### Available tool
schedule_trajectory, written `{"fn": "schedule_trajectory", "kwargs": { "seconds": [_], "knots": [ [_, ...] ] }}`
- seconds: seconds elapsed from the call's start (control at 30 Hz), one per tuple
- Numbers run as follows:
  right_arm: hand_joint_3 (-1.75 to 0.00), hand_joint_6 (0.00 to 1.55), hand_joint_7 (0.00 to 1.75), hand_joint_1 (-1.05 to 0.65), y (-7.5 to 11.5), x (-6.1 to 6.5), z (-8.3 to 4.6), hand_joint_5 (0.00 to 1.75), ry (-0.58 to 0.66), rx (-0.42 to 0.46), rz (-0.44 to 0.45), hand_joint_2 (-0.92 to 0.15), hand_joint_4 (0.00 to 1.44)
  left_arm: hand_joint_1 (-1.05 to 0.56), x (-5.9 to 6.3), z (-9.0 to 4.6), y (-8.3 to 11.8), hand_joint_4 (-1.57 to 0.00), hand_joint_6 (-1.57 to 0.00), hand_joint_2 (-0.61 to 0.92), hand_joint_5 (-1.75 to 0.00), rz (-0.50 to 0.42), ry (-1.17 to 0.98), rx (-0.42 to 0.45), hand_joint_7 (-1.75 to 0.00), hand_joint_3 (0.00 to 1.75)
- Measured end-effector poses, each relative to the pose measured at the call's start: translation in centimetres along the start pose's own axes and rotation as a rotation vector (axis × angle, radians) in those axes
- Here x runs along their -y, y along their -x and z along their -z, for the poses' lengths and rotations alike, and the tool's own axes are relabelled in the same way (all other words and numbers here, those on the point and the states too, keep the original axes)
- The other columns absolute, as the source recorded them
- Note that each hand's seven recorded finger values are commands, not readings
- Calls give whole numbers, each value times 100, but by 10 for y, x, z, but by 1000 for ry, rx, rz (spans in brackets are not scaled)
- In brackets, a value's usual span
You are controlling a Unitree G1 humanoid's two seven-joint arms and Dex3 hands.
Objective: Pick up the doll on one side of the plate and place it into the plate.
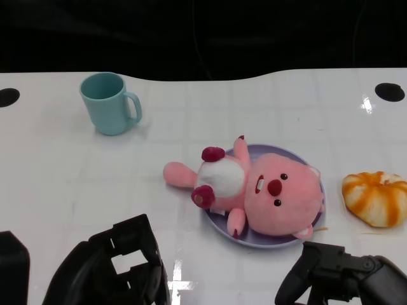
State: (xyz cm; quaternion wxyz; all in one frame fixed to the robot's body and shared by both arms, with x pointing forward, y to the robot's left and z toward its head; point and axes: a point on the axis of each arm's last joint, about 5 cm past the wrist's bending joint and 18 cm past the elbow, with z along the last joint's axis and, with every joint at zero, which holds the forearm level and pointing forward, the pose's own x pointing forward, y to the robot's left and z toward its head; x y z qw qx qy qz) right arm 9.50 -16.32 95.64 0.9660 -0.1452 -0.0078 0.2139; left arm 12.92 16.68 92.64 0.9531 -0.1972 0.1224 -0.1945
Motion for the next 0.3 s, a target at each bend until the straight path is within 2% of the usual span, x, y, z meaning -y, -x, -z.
{"fn": "schedule_trajectory", "kwargs": {
  "seconds": [0.3],
  "knots": [
    [-34,61,129,-27,0,0,2,157,-9,5,-2,-92,68,-11,2,2,-1,-92,-75,34,-175,-1,10,-21,-174,155]
  ]
}}
